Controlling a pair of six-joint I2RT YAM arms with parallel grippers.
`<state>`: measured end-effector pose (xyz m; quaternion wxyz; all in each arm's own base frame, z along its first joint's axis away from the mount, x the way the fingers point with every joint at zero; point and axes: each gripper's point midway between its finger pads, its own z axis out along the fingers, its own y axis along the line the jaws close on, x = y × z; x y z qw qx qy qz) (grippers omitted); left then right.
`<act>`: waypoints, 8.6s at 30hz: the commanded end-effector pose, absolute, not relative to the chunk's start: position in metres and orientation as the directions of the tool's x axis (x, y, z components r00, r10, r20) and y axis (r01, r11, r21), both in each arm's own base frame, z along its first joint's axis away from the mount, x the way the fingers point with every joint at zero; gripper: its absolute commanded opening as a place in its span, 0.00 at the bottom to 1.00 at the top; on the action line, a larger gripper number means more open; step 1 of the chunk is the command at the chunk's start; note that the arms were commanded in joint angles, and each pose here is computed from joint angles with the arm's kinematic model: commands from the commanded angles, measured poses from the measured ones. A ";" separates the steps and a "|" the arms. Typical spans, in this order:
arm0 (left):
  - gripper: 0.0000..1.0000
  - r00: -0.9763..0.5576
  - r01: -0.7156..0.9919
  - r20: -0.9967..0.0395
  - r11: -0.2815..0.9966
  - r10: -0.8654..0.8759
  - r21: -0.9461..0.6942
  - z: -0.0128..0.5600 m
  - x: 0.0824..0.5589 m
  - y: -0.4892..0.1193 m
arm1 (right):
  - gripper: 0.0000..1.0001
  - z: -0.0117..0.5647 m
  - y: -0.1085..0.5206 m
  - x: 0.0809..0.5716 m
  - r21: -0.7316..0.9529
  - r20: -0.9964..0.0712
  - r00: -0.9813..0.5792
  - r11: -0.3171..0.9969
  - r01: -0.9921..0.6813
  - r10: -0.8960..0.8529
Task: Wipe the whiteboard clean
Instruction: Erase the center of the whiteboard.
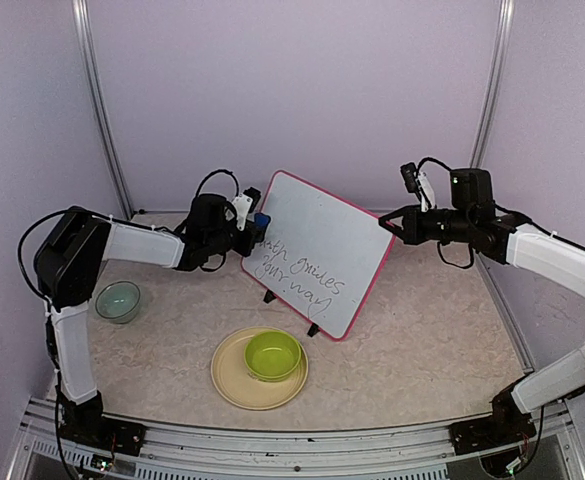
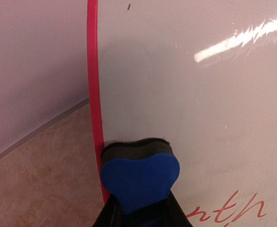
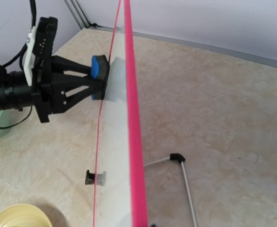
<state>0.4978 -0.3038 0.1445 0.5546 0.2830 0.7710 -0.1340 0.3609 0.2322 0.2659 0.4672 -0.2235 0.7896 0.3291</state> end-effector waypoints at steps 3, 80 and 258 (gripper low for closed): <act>0.00 -0.378 0.595 -0.872 0.804 0.310 0.028 0.087 0.487 -0.289 | 0.00 0.265 0.233 0.356 0.275 -0.898 -0.432 0.665 -0.695 -0.080; 0.00 -0.426 0.459 -0.824 0.874 0.375 0.161 0.108 0.487 -0.293 | 0.00 0.264 0.236 0.349 0.300 -0.896 -0.439 0.639 -0.708 -0.067; 0.00 -0.476 0.673 -0.774 0.740 0.418 -0.014 0.126 0.495 -0.328 | 0.00 0.254 0.248 0.346 0.332 -0.879 -0.469 0.600 -0.728 -0.082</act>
